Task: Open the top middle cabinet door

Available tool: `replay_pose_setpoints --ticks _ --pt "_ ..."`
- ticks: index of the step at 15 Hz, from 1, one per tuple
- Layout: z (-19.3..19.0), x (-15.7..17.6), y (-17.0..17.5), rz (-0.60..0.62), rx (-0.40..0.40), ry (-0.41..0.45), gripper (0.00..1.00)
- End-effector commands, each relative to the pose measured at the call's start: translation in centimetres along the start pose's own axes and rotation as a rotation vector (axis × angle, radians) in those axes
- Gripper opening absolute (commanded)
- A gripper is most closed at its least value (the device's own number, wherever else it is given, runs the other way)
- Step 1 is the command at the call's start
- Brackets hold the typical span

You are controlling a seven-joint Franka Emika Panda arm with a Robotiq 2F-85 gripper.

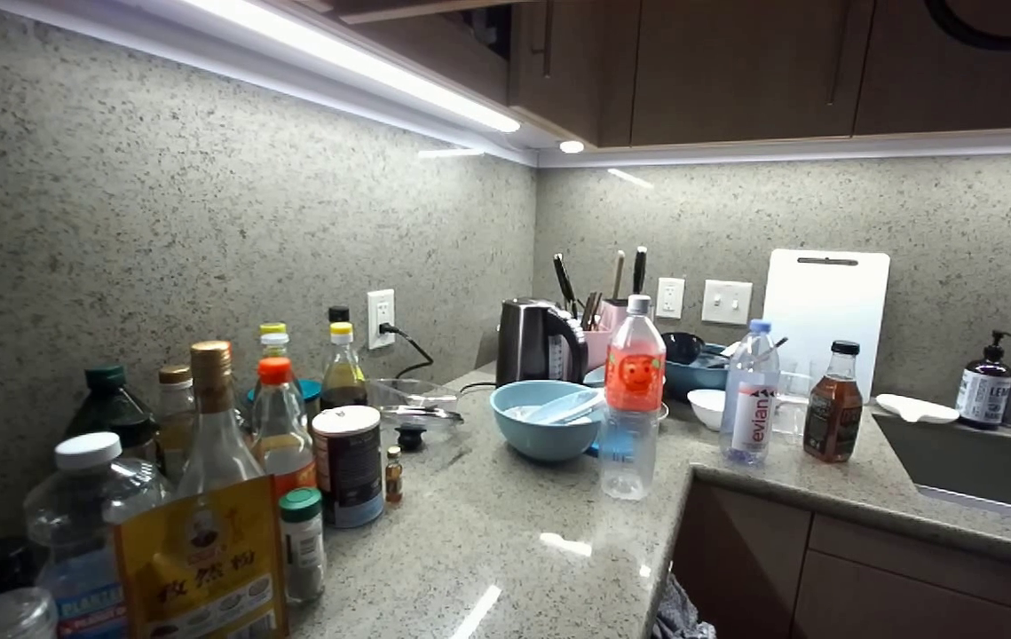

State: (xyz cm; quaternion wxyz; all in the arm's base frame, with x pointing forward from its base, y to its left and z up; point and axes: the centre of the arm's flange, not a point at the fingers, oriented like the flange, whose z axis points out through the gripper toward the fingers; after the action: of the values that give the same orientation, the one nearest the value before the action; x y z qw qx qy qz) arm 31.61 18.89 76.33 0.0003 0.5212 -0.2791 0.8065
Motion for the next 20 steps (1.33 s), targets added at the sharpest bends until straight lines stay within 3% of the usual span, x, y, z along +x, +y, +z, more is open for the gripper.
replay_pose_setpoints --ticks 1,5,6,7,8,10,20 --pt "-1.5 2.4 1.5 0.052 -0.037 0.059 0.73" --pt "-1.7 4.0 1.9 0.076 -0.044 0.093 0.97" --pt "-1.8 4.2 1.9 0.078 -0.044 0.095 0.99" --pt "-1.8 4.4 1.9 0.082 -0.047 0.091 1.0" --pt "-1.2 4.4 1.1 0.055 -0.033 0.086 0.93" --pt "-1.2 4.6 1.2 0.058 -0.033 0.088 1.0" --pt "-1.2 4.6 1.2 0.058 -0.033 0.088 1.0"
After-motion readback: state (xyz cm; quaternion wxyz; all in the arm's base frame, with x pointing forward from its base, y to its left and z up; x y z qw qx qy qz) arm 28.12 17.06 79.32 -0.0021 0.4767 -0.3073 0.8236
